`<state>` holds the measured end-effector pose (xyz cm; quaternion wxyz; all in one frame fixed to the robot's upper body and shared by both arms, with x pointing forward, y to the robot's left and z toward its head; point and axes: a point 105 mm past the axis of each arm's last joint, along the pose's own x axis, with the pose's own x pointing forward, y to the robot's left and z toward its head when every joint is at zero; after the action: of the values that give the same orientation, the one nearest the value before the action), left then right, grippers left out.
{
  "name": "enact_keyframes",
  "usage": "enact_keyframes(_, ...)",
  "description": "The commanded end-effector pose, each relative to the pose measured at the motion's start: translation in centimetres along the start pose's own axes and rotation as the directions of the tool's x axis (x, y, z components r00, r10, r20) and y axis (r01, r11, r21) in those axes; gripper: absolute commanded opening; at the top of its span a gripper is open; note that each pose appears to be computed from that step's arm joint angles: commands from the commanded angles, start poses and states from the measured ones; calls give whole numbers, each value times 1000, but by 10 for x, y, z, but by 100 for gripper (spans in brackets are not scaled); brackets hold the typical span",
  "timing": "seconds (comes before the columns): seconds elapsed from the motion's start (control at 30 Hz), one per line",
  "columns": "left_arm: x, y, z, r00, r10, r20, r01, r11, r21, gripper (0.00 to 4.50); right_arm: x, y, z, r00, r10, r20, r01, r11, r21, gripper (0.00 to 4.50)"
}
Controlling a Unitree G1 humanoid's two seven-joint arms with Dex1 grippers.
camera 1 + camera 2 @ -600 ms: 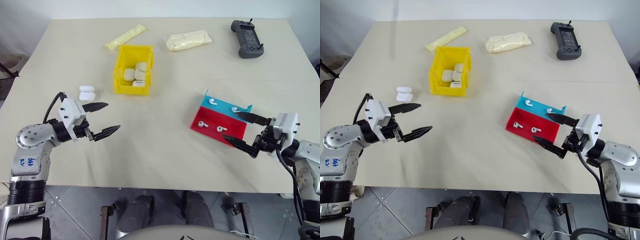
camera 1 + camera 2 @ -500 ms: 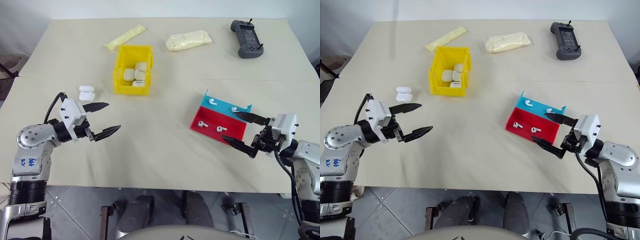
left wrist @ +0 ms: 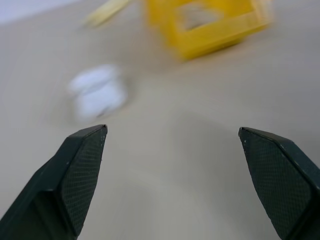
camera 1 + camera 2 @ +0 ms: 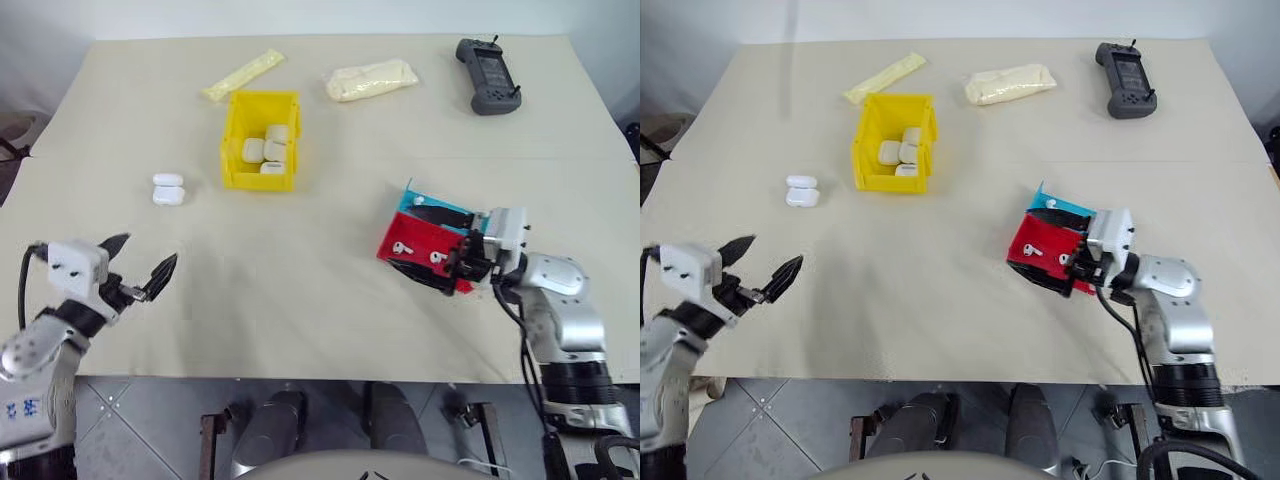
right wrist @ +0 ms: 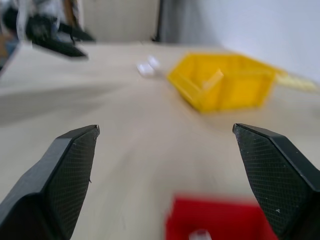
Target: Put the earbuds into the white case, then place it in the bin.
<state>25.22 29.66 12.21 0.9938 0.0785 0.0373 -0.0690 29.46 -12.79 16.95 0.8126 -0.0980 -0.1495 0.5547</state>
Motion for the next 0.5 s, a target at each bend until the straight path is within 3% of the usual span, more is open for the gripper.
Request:
enact_keyframes(0.03, -16, 12, 7, 979, 203, 22, -200, 975, -100, 448, 21, 1, 17, 997, 0, 82, 7, 997, -82, 450)
enact_keyframes(0.13, -18, 17, 3, 950, 312, -5, -309, 939, -149, 448, 30, 1, 20, 995, 4, 96, 6, 995, -100, 450)
enact_keyframes(0.33, 3, 15, 25, 974, 225, -21, -225, 959, -173, 448, 20, -7, 21, 998, -8, 57, 14, 994, -111, 450)
enact_keyframes(0.5, 51, 38, 60, 969, 168, -181, -194, 971, -139, 448, -1, -13, 25, 999, -37, -13, 35, 996, -86, 450)
